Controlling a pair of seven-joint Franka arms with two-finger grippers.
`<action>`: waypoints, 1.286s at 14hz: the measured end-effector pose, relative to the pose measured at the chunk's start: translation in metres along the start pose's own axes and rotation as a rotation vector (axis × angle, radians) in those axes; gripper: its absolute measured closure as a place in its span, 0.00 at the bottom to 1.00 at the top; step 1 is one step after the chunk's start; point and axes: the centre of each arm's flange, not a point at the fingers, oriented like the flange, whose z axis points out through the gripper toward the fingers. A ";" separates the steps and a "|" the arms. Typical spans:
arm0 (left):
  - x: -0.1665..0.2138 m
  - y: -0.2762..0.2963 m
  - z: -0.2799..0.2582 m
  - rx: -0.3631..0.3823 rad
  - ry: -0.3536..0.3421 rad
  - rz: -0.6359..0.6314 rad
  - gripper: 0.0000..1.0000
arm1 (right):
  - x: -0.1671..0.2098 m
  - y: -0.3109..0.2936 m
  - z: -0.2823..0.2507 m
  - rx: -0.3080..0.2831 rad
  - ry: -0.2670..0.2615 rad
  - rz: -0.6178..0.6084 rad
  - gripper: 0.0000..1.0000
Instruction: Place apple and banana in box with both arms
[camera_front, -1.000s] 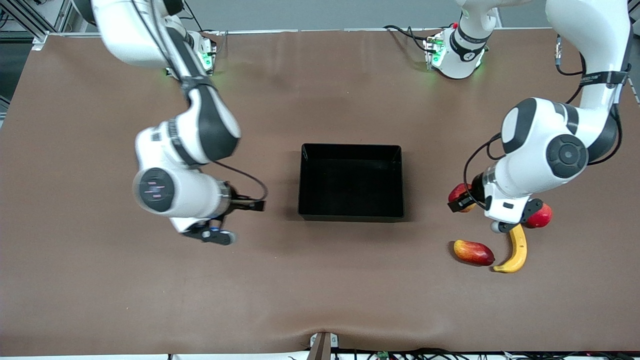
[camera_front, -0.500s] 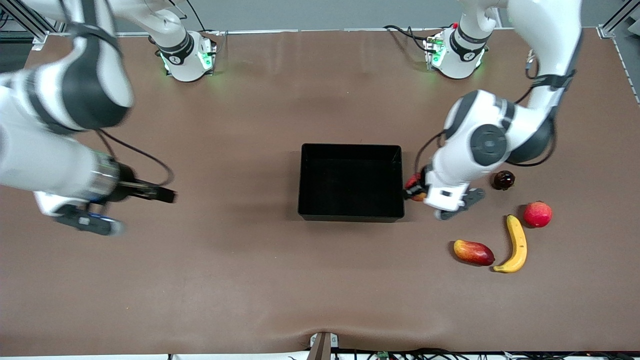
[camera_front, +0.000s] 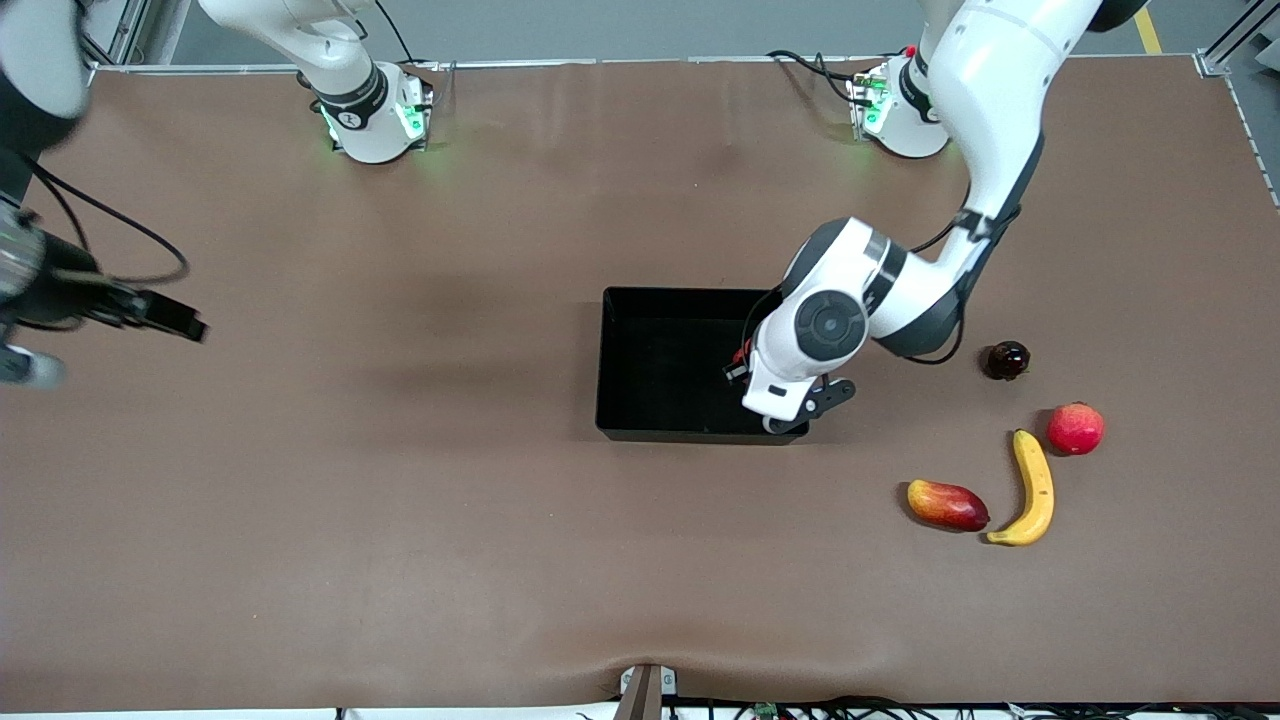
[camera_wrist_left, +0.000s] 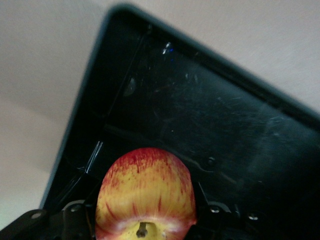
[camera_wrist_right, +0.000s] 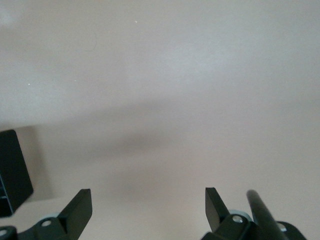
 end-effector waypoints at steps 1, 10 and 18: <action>-0.003 0.003 0.018 0.021 -0.020 0.006 0.30 | -0.007 0.017 -0.010 0.007 0.008 -0.010 0.00; -0.007 0.016 0.059 0.046 -0.046 0.023 0.21 | -0.069 0.052 -0.049 0.010 -0.022 -0.018 0.00; 0.069 -0.036 -0.107 -0.148 0.129 -0.016 0.00 | -0.069 0.050 -0.045 0.008 -0.001 -0.025 0.00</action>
